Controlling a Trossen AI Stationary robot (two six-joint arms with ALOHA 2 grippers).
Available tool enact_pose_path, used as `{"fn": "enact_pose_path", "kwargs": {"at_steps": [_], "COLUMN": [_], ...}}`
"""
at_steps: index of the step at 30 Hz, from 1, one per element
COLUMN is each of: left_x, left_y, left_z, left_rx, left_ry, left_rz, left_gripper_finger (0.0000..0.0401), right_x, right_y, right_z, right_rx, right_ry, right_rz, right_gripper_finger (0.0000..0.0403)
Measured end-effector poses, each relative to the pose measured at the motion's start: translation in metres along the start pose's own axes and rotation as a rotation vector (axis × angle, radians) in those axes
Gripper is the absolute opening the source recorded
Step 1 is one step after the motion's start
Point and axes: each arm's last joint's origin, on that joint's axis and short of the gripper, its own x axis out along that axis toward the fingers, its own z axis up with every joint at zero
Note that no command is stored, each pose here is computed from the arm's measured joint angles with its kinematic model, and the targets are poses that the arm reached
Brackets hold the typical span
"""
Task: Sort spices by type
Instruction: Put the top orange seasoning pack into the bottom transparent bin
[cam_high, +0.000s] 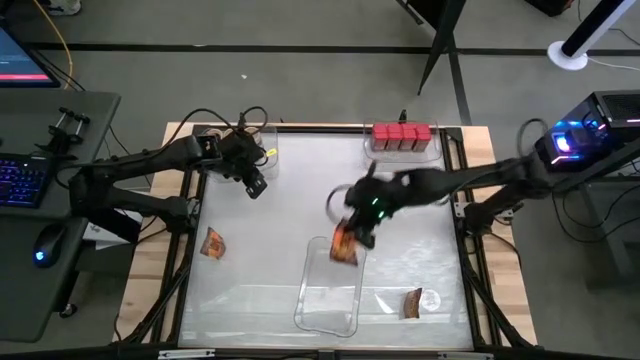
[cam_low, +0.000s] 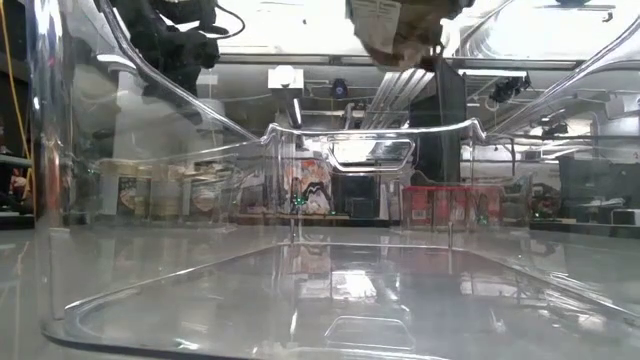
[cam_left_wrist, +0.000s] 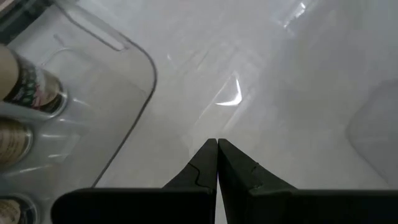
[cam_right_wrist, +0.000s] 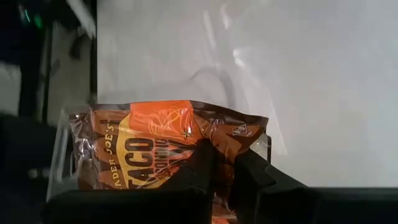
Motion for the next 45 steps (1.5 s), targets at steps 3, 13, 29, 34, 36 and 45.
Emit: {"fn": "enact_pose_path", "kwargs": {"at_steps": [3, 13, 29, 34, 36, 45], "left_x": [0.000, 0.000, 0.000, 0.000, 0.000, 0.000], "left_y": [0.000, 0.000, 0.000, -0.001, -0.001, -0.004], "left_z": [0.000, 0.000, 0.000, 0.002, 0.003, 0.004], "left_rx": [-0.023, 0.065, 0.241, 0.241, 0.224, 0.116], "left_ry": [-0.002, 0.000, 0.001, -0.021, -0.034, -0.051], "left_rz": [0.009, 0.003, 0.002, -0.002, -0.004, -0.016], "left_gripper_finger": [0.0000, 0.0000, 0.0000, 0.0000, 0.0000, 0.0000], "right_x": [0.030, 0.097, 0.114, 0.109, 0.111, 0.148], "right_y": [0.017, 0.070, 0.077, 0.077, 0.075, 0.060], "right_z": [-0.004, -0.022, -0.028, -0.020, -0.024, -0.041], "right_rx": [-0.024, -0.045, -0.028, -0.211, -0.295, -0.547], "right_ry": [0.076, 0.193, 0.348, 0.378, 0.417, 0.583], "right_rz": [0.008, -0.019, -0.140, -0.043, -0.047, 0.008], "right_gripper_finger": [0.0023, 0.0022, 0.0231, 0.0194, 0.0140, 0.0006]}}
